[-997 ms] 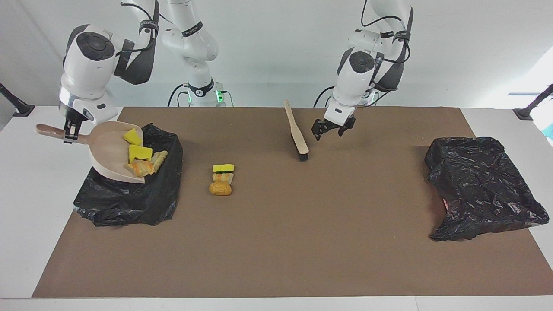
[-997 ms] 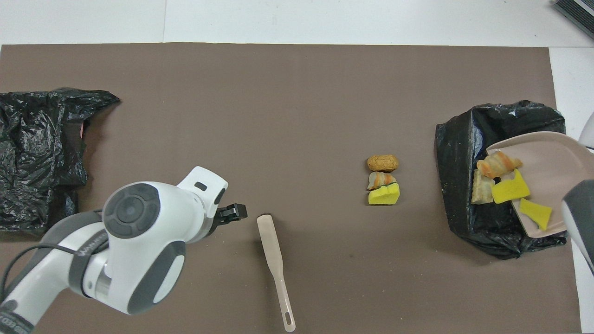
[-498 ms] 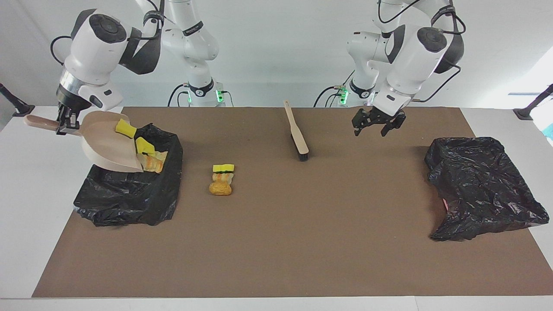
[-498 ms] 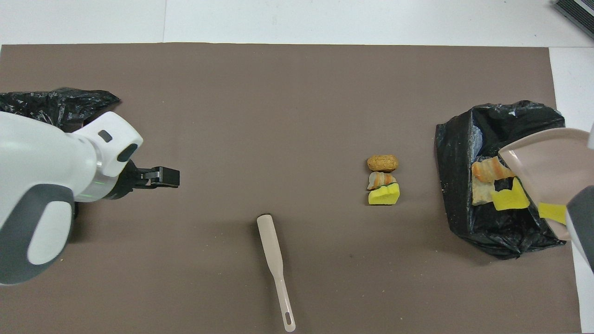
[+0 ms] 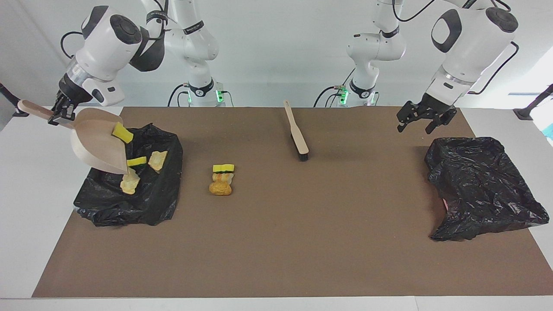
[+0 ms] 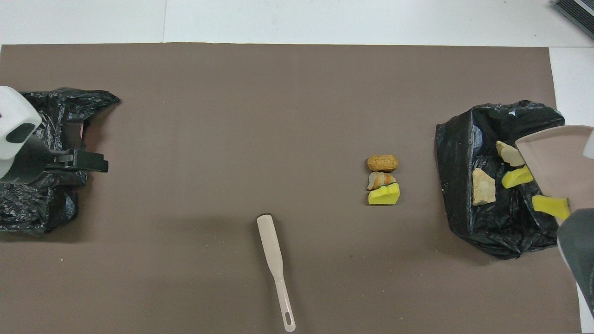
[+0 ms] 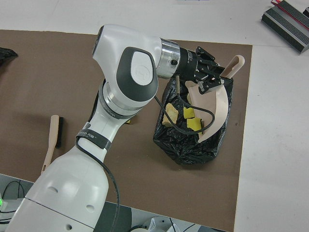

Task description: Sweep and dump trash in bin

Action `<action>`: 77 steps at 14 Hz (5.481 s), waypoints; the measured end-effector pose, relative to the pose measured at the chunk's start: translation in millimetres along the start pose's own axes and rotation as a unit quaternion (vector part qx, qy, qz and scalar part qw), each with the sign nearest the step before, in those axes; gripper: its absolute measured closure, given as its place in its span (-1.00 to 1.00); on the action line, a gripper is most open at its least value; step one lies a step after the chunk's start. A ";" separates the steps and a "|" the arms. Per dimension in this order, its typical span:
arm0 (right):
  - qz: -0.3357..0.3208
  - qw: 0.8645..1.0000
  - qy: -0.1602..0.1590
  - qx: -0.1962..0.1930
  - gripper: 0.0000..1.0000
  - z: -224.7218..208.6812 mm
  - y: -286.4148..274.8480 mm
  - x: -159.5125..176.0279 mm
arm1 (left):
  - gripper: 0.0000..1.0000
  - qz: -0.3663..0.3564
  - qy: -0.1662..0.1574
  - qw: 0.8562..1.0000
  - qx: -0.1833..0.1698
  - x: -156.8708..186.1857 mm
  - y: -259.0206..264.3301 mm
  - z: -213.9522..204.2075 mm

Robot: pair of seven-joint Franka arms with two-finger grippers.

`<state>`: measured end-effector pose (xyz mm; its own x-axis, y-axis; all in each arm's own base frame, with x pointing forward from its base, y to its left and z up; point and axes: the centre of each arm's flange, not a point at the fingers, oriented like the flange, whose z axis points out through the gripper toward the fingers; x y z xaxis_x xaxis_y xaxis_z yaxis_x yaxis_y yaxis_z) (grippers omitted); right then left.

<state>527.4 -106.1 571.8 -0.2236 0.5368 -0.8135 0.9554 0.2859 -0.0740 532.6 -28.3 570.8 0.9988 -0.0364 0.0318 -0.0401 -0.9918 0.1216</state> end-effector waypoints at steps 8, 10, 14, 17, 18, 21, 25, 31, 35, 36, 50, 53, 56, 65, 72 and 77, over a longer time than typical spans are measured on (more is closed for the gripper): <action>0.042 0.999 -0.026 -0.002 0.37 -47.9 2.1 2.4 | -1.00 0.010 -0.027 0.999 0.037 24.9 -29.2 -40.6; 0.106 0.994 0.027 0.018 0.37 -73.4 -4.0 -7.1 | -1.00 0.000 -0.027 0.999 0.038 24.2 -19.9 -44.1; 0.268 0.954 0.120 0.062 0.37 -119.1 -1.3 24.1 | -1.00 -0.003 -0.026 0.999 0.039 24.0 -11.4 -44.9; 0.391 0.888 0.205 0.126 0.37 -132.9 -0.3 54.2 | -1.00 -0.007 -0.027 0.999 0.039 23.5 -16.0 -45.3; 0.432 0.861 0.224 0.147 0.37 -142.0 1.5 65.4 | -1.00 -0.008 -0.028 0.999 0.039 23.2 -16.4 -45.4; 0.542 0.776 0.253 0.200 0.37 -195.2 12.6 118.7 | -1.00 -0.008 -0.027 0.999 0.039 22.8 -16.2 -46.2; 0.634 0.688 0.246 0.253 0.37 -247.2 38.4 199.9 | -1.00 -0.010 -0.027 0.999 0.039 22.6 -18.0 -46.6; 0.708 0.568 0.273 0.317 0.37 -291.1 139.9 320.2 | -1.00 -0.010 -0.027 0.999 0.039 22.6 -18.0 -46.8; 0.716 0.526 0.295 0.352 0.37 -303.1 190.6 410.0 | -1.00 -0.010 -0.027 0.999 0.039 22.5 -18.1 -46.9; 0.712 0.525 0.301 0.355 0.37 -304.2 196.5 427.8 | -1.00 -0.010 -0.027 0.999 0.039 22.5 -18.1 -46.9; 0.711 0.517 0.315 0.358 -0.53 -290.1 207.0 441.7 | -1.00 0.052 -0.034 0.997 0.037 19.6 -15.9 -44.7; 0.709 0.526 0.307 0.355 -1.00 -317.9 187.6 412.3 | -1.00 0.052 -0.033 0.997 0.037 19.3 -17.0 -45.5; 0.691 0.539 0.314 0.365 -1.00 -355.9 144.3 379.1 | -1.00 0.050 -0.033 0.998 0.037 19.2 -19.6 -45.8; 0.608 0.623 0.319 0.375 -1.00 -361.1 -35.4 462.1 | -1.00 0.050 -0.033 0.998 0.037 19.2 -19.4 -45.8; 0.581 0.654 0.334 0.352 -1.00 -332.1 -69.0 517.4 | -1.00 0.050 -0.033 0.998 0.037 19.2 -19.4 -45.8; 0.579 0.652 0.340 0.352 -0.10 -329.5 -65.7 522.0 | -1.00 0.050 -0.033 0.998 0.037 19.2 -19.5 -45.8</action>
<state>284.3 416.9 342.1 0.9215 0.3653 -0.1315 0.3578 -0.9305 -0.0782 551.2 -4.1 614.5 0.9897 -0.1411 -0.0258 -0.1398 -0.9890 0.0479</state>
